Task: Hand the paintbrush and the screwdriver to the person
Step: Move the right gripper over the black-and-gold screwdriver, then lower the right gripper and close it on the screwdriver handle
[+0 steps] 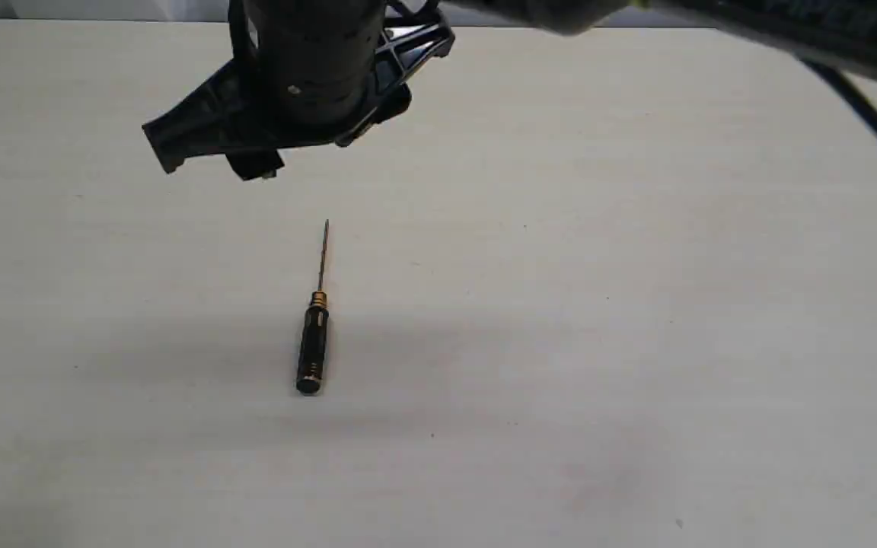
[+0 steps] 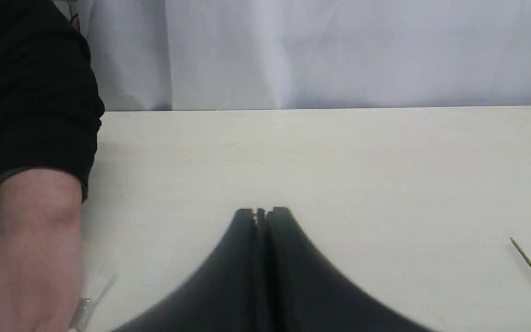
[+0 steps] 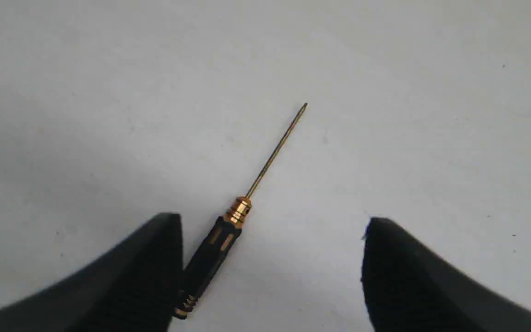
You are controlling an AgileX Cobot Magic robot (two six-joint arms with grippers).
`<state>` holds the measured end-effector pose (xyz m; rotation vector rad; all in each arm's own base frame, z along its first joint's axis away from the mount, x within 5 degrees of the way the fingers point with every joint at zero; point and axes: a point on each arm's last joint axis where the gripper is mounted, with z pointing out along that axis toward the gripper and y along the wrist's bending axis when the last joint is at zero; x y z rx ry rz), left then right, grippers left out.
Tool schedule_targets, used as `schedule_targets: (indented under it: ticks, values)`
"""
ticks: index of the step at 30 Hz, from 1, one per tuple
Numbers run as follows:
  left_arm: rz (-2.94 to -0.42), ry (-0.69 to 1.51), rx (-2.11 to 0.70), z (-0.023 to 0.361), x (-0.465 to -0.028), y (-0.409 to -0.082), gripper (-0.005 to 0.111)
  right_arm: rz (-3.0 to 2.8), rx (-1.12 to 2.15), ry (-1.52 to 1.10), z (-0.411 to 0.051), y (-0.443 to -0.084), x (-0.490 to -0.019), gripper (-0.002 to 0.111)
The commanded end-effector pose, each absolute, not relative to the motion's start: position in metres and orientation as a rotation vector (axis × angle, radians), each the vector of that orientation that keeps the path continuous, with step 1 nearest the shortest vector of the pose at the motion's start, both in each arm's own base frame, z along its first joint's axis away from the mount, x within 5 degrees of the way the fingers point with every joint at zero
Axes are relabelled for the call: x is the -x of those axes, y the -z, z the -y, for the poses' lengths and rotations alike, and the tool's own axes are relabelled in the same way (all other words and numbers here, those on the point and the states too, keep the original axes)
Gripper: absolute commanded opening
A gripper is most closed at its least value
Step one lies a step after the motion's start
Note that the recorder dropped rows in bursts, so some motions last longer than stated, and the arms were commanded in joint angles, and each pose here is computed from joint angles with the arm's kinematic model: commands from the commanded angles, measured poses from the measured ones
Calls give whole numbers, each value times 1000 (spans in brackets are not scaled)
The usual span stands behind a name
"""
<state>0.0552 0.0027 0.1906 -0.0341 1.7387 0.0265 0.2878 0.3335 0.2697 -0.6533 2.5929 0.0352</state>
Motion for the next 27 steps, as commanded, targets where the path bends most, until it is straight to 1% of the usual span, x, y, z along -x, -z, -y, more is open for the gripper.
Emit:
schedule_targets:
  ticks: [1, 6, 9, 15, 18, 20, 21, 23, 25, 27]
  values:
    - [-1733, -15, 31, -2, -55, -191, 0, -2628, 667, -6, -341, -244, -294, 60]
    - [-1733, -15, 31, -2, -55, -191, 0, -2699, 709, 78, -350, -192, -301, 60]
    - [-1733, -15, 31, -2, -55, -191, 0, -2714, 729, 93, -355, -169, -304, 60]
    - [-1733, -15, 31, -2, -55, -191, 0, -2765, 726, 63, -361, -136, -306, 60]
    - [-1731, -17, 29, -2, -55, -191, 0, -2782, 727, 67, -362, -127, -305, 60]
    - [-1731, -21, 27, -2, -55, -191, 0, -2802, 723, 65, -362, -121, -304, 58]
    - [-1731, -21, 27, -2, -55, -191, 0, -2821, 712, 47, -363, -118, -303, 55]
    - [-1731, -21, 27, -2, -55, -191, 0, -2841, 705, 41, -364, -112, -302, 45]
    - [-1731, -21, 27, -2, -55, -191, 0, -2851, 711, 55, -363, -109, -302, 29]
    - [-1731, -21, 27, -2, -55, -191, 0, -2847, 755, 105, -360, -109, -302, 16]
